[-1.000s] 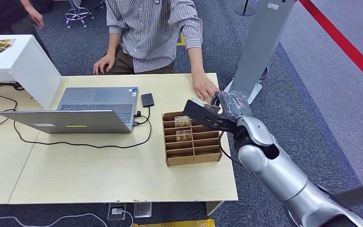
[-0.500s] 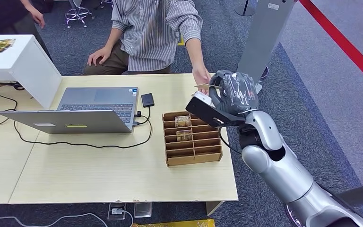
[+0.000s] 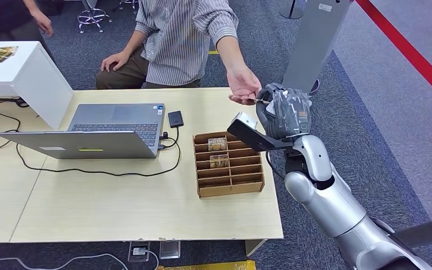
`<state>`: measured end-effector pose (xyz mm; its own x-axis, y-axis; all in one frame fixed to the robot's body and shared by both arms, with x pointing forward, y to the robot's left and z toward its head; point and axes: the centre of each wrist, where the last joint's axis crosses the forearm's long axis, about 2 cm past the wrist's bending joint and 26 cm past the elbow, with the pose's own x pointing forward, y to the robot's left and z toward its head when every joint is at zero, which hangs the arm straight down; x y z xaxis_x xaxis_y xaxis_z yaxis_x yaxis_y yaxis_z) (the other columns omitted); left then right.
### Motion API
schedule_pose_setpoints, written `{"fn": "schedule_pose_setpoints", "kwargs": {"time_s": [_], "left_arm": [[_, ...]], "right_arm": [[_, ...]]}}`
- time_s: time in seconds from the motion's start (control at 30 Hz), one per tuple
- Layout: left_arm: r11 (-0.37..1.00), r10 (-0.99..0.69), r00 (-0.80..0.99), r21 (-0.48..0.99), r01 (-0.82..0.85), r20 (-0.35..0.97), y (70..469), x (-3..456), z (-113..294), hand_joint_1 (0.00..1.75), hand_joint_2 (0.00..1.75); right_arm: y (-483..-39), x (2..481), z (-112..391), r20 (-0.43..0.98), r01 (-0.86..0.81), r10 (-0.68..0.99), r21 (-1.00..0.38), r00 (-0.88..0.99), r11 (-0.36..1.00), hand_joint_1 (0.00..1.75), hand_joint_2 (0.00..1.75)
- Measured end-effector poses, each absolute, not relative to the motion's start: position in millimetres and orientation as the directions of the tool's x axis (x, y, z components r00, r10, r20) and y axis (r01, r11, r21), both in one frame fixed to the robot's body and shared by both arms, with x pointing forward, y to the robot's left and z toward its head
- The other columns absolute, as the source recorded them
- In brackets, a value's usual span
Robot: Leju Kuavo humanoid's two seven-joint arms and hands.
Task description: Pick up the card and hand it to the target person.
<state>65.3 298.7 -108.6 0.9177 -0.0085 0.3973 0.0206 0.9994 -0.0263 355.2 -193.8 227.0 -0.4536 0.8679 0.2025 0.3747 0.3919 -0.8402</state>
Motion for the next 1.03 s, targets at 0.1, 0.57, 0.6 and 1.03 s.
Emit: {"fn": "schedule_pose_setpoints", "kwargs": {"time_s": [0.1, 0.57, 0.6, 1.03], "left_arm": [[0.999, -0.008, 0.918, -0.026, 0.021, 0.397, 298.7, 65.3, -108.6, 0.00, 0.00], [0.999, 0.015, 0.909, -0.038, 0.001, 0.418, 298.6, 63.5, -108.9, 0.00, 0.00], [0.999, 0.018, 0.908, -0.036, -0.003, 0.418, 298.6, 63.4, -108.9, 0.00, 0.00], [0.999, 0.047, 0.919, -0.019, -0.043, 0.390, 300.7, 60.7, -109.3, 0.00, 0.00]], "right_arm": [[-193.2, 356.2, 224.6, 0.206, 0.370, 0.869, -0.842, -0.450, 0.392, 1.75, 1.75], [-187.8, 358.4, 217.6, 0.261, 0.337, 0.853, -0.835, -0.452, 0.434, 0.00, 1.75], [-187.6, 358.4, 217.6, 0.277, 0.330, 0.847, -0.831, -0.454, 0.448, 0.00, 1.75], [-186.8, 331.3, 198.0, 0.752, -0.047, 0.520, -0.585, -0.405, 0.810, 0.00, 1.75]]}}
